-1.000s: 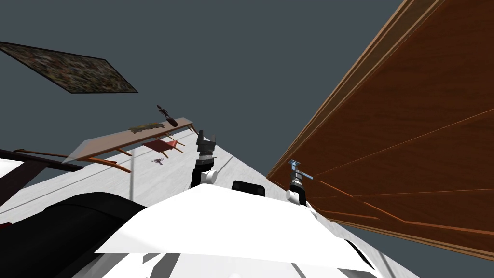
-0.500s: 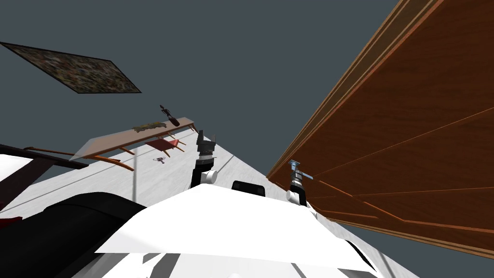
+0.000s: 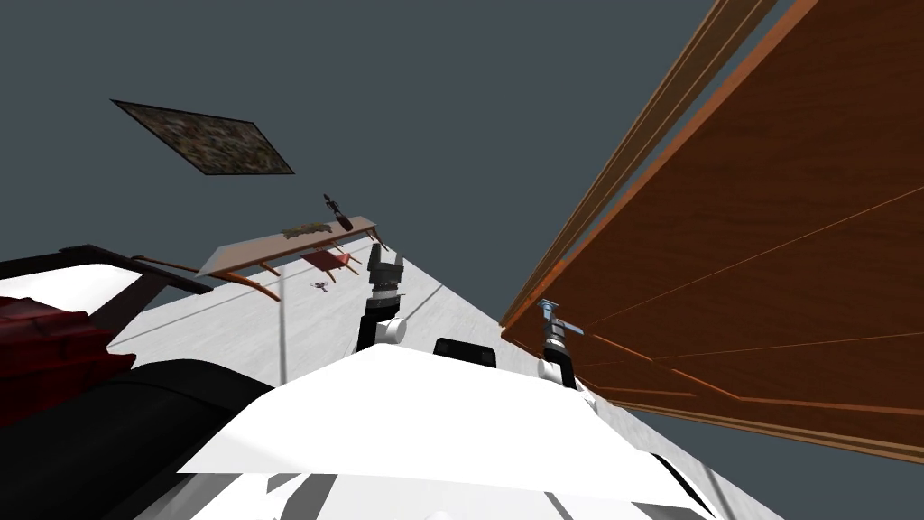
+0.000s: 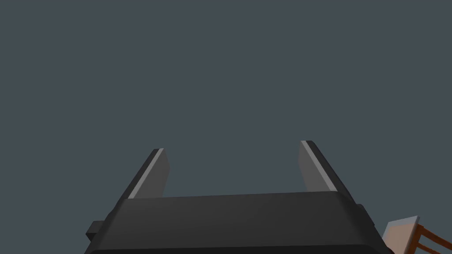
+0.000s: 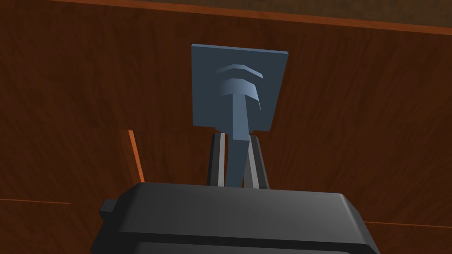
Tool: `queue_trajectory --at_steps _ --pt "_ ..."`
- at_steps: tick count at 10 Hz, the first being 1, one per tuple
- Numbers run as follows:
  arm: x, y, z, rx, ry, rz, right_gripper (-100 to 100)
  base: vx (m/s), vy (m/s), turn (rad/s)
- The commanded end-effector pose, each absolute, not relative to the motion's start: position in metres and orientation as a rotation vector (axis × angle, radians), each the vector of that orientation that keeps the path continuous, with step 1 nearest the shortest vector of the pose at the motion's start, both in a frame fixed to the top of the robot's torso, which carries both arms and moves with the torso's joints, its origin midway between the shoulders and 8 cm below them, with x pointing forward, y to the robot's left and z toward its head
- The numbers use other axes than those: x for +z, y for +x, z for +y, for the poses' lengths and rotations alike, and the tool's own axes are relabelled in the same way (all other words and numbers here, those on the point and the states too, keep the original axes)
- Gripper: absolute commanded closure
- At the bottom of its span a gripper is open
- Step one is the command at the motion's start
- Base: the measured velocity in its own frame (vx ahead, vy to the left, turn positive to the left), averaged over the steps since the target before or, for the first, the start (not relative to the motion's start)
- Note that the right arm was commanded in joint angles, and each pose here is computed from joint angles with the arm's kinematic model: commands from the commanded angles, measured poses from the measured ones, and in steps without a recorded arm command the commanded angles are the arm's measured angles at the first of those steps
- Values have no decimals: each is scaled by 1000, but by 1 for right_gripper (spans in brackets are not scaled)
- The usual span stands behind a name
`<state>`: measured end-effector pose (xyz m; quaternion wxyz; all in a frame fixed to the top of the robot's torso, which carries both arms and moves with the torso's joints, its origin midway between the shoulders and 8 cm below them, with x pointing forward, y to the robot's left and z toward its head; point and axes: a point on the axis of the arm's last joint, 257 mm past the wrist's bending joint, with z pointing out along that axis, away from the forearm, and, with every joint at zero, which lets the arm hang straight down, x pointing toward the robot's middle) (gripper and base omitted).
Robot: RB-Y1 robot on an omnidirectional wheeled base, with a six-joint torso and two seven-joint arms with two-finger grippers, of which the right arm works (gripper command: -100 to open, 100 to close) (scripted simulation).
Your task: Pull the door open
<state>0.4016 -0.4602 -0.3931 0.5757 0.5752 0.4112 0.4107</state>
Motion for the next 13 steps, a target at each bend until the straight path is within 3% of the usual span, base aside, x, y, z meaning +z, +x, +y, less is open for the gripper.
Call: queue_trajectory --at_steps 1,13 --pt "-393 400 -457 982 1338 981 100 -263 -73 131" --pt "-392 377 -440 1090 1281 1090 100 -218 -34 109"
